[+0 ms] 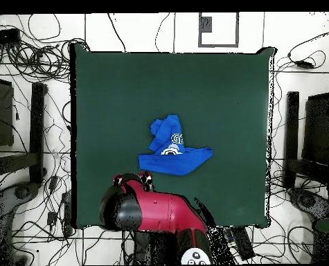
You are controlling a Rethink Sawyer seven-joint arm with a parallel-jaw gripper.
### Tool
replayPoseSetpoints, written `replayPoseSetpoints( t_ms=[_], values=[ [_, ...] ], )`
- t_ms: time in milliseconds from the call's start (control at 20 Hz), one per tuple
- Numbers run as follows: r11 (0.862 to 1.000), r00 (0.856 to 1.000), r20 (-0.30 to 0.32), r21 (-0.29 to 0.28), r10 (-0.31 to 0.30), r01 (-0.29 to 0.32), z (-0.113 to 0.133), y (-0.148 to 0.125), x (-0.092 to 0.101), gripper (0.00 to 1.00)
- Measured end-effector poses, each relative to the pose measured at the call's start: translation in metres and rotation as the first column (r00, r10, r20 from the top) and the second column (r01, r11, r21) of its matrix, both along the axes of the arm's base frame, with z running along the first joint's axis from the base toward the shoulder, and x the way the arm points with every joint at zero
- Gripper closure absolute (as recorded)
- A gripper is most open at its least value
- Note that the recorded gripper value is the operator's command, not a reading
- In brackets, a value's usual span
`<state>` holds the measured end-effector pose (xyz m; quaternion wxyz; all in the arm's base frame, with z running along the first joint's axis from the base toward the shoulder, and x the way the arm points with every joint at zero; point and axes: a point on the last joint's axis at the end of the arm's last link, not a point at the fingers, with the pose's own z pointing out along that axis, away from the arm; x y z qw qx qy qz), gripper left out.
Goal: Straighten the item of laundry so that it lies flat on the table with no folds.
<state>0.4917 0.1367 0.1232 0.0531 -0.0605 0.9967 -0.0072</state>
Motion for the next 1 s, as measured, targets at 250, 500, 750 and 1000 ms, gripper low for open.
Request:
replayPoseSetpoints(
  t_ms=[250,500,750,1000],
  values=[
    [1.000,1.000,0.002,0.000,0.008,-0.008,0.000,0.004,0.000,0.00],
    [1.000,1.000,0.000,0.000,0.009,-0.009,-0.001,0.004,-0.001,0.00],
    [1.000,1.000,-0.011,0.000,0.009,-0.009,-0.005,0.005,-0.003,0.00],
    [1.000,1.000,-0.030,0.001,0.009,-0.009,-0.013,0.004,-0.007,0.00]
  ],
)
